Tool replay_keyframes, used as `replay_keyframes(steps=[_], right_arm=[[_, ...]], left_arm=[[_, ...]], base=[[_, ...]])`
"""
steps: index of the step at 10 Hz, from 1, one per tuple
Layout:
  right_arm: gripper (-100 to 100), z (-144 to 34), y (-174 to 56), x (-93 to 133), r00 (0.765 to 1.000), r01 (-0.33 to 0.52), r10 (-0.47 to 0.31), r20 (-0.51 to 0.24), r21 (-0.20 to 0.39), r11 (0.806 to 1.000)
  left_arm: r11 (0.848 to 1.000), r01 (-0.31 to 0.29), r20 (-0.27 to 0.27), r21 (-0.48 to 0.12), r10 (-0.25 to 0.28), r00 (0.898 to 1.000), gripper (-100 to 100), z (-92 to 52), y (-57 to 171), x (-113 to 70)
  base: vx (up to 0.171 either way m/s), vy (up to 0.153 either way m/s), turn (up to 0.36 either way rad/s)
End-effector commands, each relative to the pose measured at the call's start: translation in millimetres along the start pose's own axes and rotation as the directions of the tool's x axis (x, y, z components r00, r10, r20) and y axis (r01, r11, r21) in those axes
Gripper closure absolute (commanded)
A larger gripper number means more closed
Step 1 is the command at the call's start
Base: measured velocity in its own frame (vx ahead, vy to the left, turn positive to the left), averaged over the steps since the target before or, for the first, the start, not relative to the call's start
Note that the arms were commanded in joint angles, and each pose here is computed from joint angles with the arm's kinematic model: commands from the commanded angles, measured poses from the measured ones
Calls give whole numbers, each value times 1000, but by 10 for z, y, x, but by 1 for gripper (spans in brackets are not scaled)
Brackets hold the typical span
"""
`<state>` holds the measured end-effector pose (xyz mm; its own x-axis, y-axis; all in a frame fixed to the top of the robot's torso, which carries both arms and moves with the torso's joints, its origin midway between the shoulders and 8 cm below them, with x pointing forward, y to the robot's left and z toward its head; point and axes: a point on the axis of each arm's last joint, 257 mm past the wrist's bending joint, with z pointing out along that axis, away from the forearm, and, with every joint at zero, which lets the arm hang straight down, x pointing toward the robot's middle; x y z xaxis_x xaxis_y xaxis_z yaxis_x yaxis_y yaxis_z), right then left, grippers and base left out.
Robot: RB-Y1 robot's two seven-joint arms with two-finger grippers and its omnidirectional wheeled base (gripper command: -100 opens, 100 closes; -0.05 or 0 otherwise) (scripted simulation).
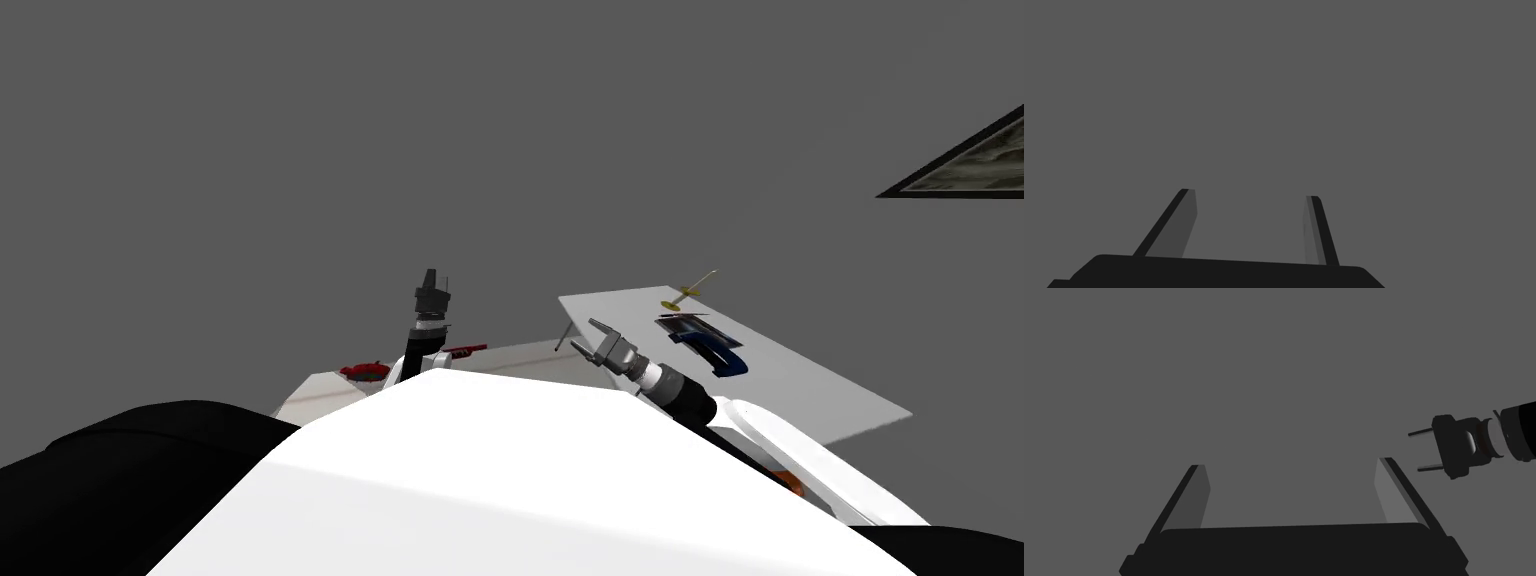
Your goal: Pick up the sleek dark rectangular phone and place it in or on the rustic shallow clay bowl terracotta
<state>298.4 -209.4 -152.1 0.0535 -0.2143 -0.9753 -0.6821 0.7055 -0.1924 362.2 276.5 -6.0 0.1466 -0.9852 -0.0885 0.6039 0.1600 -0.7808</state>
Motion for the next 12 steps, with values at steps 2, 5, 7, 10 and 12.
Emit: replay_keyframes(steps=[2, 5, 7, 10, 12], right_arm=[[-100, -117, 1, 392, 990, 67, -71, -120, -42, 997], [-100, -252, 5, 696, 967, 126, -142, -212, -91, 988], [-100, -406, -7, 973, 938, 160, -193, -289, -134, 978], [-100, -780, -50, 1491, 863, 198, -276, -424, -220, 955], [-100, -999, -67, 1729, 811, 216, -331, -482, -280, 936]], left_arm=[[1000, 0, 0, 0, 0, 1000, 0, -1, 0, -1], [1000, 0, 0, 0, 0, 1000, 0, 0, 0, 0], [1000, 0, 0, 0, 0, 1000, 0, 0, 0, 0], [1000, 0, 0, 0, 0, 1000, 0, -1, 1, -1], [1000, 0, 0, 0, 0, 1000, 0, -1, 1, -1]], base=[[21, -23, 183], [19, -22, 174], [19, -32, 198], [31, -30, 188], [23, -36, 207]])
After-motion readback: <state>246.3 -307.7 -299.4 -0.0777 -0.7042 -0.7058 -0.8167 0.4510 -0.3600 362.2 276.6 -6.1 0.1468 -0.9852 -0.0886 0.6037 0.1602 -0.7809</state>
